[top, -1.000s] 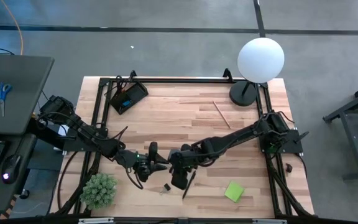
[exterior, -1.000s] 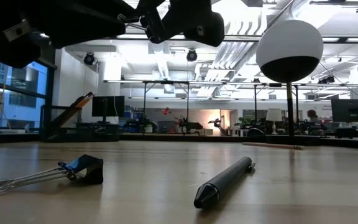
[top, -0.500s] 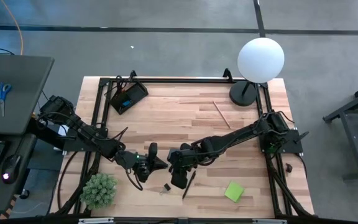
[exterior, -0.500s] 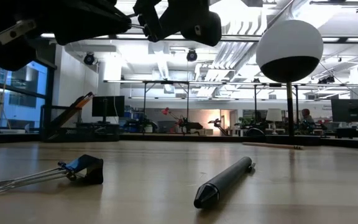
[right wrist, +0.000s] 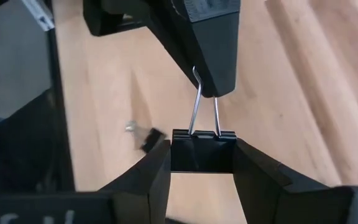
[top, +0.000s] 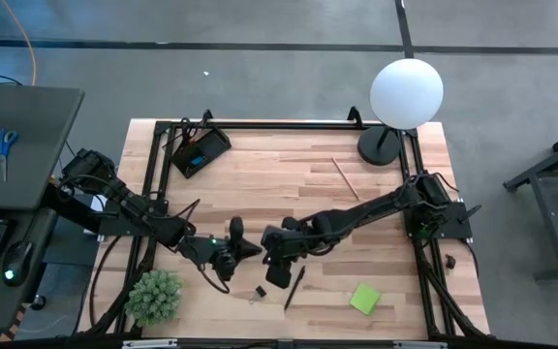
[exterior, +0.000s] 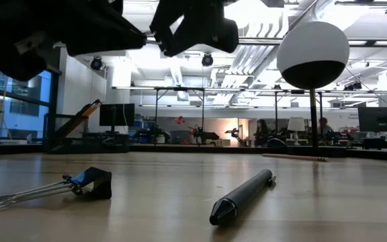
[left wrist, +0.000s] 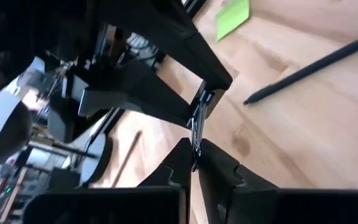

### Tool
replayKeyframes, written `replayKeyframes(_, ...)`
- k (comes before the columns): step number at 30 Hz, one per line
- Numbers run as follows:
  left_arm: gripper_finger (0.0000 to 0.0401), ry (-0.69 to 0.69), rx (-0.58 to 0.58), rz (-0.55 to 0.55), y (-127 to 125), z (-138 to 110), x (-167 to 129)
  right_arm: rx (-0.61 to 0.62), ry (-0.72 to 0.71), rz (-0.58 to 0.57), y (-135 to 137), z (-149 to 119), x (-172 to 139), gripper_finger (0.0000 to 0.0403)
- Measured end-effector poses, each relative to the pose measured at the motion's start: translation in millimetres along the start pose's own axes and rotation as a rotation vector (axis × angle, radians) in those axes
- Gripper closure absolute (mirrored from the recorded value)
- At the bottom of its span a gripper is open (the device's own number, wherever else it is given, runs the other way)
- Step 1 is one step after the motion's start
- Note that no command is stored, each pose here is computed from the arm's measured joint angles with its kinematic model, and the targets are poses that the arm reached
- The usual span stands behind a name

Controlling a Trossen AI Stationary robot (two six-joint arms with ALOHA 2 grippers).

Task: Pick and place office supplies into organizer
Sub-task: Put the black binder clip into the black desk organizer

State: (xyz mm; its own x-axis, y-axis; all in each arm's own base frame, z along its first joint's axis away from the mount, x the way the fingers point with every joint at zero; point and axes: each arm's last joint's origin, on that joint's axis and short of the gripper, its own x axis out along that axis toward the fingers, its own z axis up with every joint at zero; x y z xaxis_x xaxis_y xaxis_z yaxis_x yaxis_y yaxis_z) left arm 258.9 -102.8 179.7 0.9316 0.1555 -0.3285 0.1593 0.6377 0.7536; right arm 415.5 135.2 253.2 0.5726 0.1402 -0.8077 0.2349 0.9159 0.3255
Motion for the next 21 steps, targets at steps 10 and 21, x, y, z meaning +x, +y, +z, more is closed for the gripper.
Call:
replayKeyframes(10,0.0399,0.145,-0.073,0.029,7.3,-8.7,-13.0,0.008,0.066,-0.049,-4.3,-6.8,-0.3,0.023)
replayKeyframes(21,0.04,0.359,-0.14,0.198,32.1,-24.2,-48.5,0.075,0.174,-0.181,-6.9,-25.6,-2.6,0.0179)
